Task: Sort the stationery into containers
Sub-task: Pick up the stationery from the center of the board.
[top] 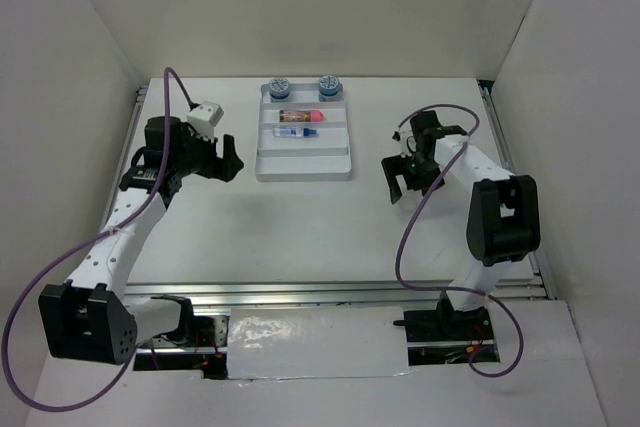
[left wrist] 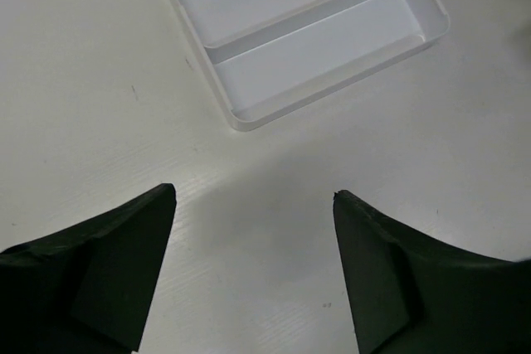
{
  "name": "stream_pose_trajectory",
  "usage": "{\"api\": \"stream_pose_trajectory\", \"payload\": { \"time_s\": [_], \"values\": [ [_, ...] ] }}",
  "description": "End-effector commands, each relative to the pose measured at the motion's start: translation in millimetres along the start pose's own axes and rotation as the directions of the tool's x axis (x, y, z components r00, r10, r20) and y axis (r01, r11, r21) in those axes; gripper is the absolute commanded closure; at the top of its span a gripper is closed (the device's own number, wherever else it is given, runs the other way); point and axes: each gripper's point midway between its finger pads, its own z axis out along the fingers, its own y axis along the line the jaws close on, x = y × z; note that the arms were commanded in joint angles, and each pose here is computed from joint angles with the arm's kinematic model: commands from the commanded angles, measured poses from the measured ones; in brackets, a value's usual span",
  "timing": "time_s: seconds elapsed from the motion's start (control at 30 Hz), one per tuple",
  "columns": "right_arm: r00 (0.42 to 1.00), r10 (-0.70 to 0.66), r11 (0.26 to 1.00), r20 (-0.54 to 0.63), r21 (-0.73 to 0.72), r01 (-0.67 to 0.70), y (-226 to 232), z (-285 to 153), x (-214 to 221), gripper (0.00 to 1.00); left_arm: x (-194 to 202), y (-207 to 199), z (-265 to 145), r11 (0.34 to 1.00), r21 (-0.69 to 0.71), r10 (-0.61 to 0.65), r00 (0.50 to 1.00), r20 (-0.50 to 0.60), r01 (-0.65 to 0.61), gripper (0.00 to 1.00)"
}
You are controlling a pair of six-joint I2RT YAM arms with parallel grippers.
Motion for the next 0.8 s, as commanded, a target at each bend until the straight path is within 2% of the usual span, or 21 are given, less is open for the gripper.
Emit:
{"api": "stream_pose_trajectory", "payload": {
  "time_s": [0.0, 0.03, 0.07, 0.27, 0.43, 0.53, 0.67, 0.77],
  "values": [
    [1.000, -0.010, 0.998, 0.016, 0.057, 0.009, -2, 9, -18, 0.00, -26, -4, -12, 1.000, 0.008, -0.005, 0.996, 0.093, 0.005, 0.07],
    [1.000, -0.021, 0.997, 0.004, 0.071, 0.020, -2, 12, -17, 0.00, -26, -3, -13, 1.000, 0.007, -0.007, 0.996, 0.092, 0.007, 0.01],
    [1.000, -0.023, 0.997, -0.006, 0.080, 0.023, -3, 15, -17, 0.00, -24, -4, -14, 1.000, 0.009, -0.007, 0.996, 0.085, 0.006, 0.01],
    [0.997, -0.044, 0.982, -0.065, 0.183, 0.055, -16, 38, -4, 0.00, -24, -2, -16, 1.000, -0.003, -0.003, 0.996, 0.090, 0.003, 0.01],
    [0.993, -0.046, 0.984, -0.109, 0.164, 0.064, -16, 50, 9, 0.01, -22, -3, -15, 1.000, 0.008, -0.010, 0.996, 0.089, 0.009, 0.01],
    [0.995, -0.048, 0.987, -0.093, 0.149, 0.062, -12, 50, 6, 0.07, -23, -4, -14, 1.000, 0.019, -0.006, 0.996, 0.091, 0.004, 0.01],
    [0.992, -0.061, 0.989, -0.107, 0.130, 0.074, -8, 49, 5, 0.30, -23, -4, -12, 1.000, 0.025, -0.008, 0.996, 0.089, 0.006, 0.01],
    [0.993, -0.068, 0.991, -0.100, 0.110, 0.078, -4, 44, -5, 0.37, -23, -4, -12, 1.000, 0.029, -0.002, 0.996, 0.092, -0.001, 0.01]
  ]
}}
